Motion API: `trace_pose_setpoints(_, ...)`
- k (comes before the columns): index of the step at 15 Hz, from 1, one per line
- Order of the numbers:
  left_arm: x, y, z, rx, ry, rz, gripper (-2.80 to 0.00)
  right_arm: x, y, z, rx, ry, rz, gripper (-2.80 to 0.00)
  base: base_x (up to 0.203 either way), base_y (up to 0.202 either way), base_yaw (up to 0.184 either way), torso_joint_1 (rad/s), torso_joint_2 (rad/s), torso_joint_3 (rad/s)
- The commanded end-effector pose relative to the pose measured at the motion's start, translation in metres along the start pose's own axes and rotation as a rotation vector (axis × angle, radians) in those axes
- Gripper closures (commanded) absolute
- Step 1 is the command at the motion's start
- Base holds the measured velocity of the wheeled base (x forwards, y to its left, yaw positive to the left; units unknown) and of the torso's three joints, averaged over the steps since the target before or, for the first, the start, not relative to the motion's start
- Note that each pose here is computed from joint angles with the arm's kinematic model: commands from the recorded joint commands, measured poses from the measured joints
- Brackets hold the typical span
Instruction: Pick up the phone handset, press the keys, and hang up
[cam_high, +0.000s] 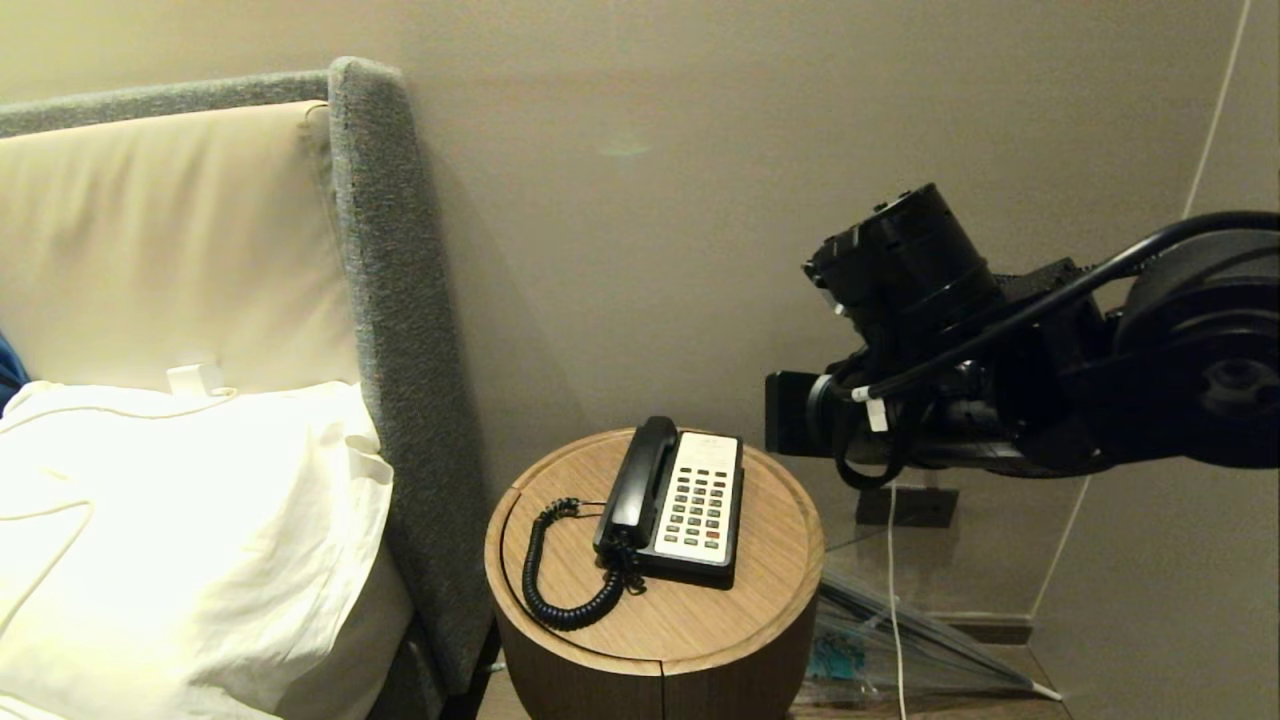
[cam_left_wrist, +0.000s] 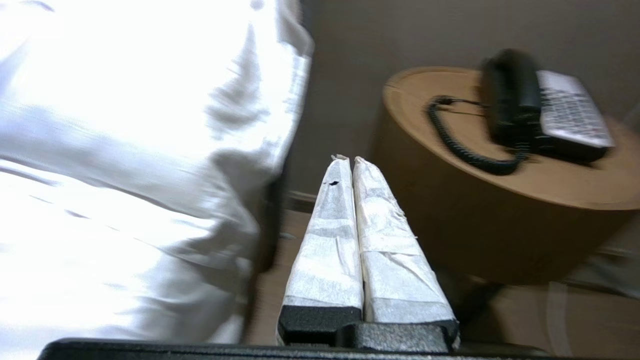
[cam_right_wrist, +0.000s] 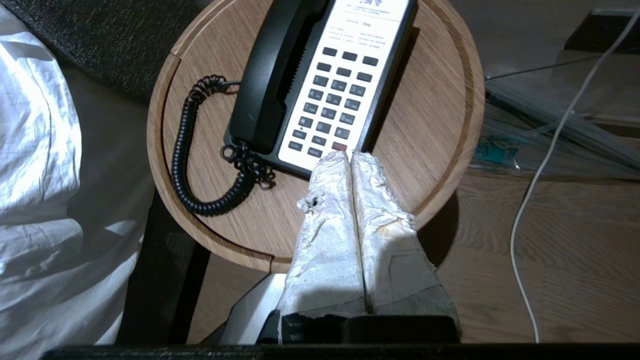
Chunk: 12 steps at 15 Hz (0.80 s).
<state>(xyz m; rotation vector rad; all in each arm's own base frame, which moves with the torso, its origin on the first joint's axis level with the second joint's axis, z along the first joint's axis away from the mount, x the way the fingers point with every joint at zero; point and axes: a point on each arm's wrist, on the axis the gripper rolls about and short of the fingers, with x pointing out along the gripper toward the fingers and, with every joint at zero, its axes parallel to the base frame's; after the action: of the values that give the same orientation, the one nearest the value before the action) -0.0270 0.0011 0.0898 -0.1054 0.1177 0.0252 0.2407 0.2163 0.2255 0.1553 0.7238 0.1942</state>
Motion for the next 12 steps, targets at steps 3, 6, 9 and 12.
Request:
trace_pose_setpoints(3,0.001,0.001,-0.01,0.074,-0.079,0.018,0.0,-0.025,-0.009,0.002,0.019,-0.036,0.021,0.0,0.0,0.0,0.0,0.0,0.0,0.0)
trace_pose_setpoints(6,0.007,0.0,-0.014,0.165,-0.157,-0.034,0.0,-0.041,-0.023,-0.006,0.023,-0.036,0.017,0.0,0.0,0.0,0.0,0.0,0.0,0.0)
trace_pose_setpoints(9,0.009,0.0,-0.015,0.122,-0.174,-0.044,0.0,-0.054,-0.038,-0.014,0.04,-0.06,0.023,0.0,0.0,0.0,0.0,0.0,0.0,0.0)
trace_pose_setpoints(12,0.009,0.0,-0.014,0.098,-0.176,-0.043,0.0,-0.07,-0.046,-0.011,0.061,-0.097,0.038,0.0,0.0,0.0,0.0,0.0,0.0,0.0)
